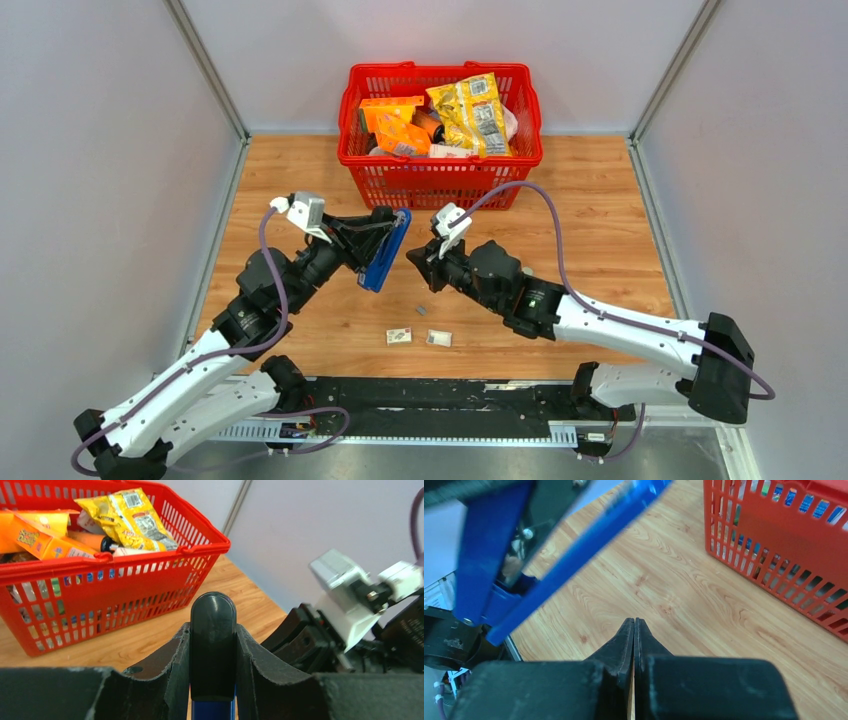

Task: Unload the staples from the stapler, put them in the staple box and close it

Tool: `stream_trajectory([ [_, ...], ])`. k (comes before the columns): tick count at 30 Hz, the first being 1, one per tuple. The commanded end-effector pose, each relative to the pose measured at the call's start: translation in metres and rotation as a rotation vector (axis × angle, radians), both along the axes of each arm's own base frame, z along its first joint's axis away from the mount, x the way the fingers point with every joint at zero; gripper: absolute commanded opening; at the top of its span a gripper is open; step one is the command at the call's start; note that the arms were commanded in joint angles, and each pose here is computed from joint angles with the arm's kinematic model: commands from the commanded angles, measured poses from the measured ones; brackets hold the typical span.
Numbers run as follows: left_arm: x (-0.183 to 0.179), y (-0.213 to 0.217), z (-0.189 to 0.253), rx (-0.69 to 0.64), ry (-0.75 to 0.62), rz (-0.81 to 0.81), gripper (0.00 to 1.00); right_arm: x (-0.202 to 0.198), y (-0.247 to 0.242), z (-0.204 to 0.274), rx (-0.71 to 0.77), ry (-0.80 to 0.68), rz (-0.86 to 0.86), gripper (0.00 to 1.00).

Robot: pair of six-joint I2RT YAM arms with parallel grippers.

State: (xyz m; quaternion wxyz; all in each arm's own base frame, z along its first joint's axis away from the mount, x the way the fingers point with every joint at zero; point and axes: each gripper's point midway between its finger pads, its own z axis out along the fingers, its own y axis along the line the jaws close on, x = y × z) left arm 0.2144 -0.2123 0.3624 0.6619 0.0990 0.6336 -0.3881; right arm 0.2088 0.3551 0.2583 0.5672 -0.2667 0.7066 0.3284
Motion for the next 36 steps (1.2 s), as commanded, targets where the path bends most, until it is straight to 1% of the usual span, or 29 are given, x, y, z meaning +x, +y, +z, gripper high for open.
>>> stream_trajectory([
  [1,-0.009,-0.001,0.026,-0.08,-0.051,-0.038,0.0,0.0,-0.003,0.038,0.035,-0.065,0.01,0.0],
  [6,-0.005,-0.004,0.018,-0.026,-0.039,-0.036,0.0,0.002,-0.018,0.041,-0.002,-0.071,-0.03,0.0],
  [11,0.002,-0.009,0.006,0.056,-0.017,-0.029,0.0,0.003,-0.052,0.034,-0.077,-0.051,-0.122,0.0],
  [17,0.026,-0.021,-0.027,0.189,0.052,0.008,0.0,-0.003,-0.096,0.03,-0.11,-0.02,-0.218,0.0],
  [19,0.033,-0.02,-0.045,0.248,0.092,0.034,0.0,-0.006,-0.109,0.03,-0.109,-0.014,-0.24,0.0],
  [23,0.051,-0.01,-0.076,0.357,0.143,0.136,0.0,-0.012,-0.125,0.025,-0.11,0.0,-0.258,0.0],
  [29,0.072,0.007,-0.124,0.495,0.246,0.285,0.0,-0.02,-0.132,0.006,-0.125,0.046,-0.253,0.0],
  [33,0.086,0.02,-0.159,0.597,0.303,0.384,0.0,-0.024,-0.125,-0.001,-0.094,0.08,-0.224,0.0],
  [36,0.096,0.027,-0.184,0.62,0.343,0.422,0.0,-0.027,-0.117,-0.012,-0.101,0.112,-0.201,0.0],
])
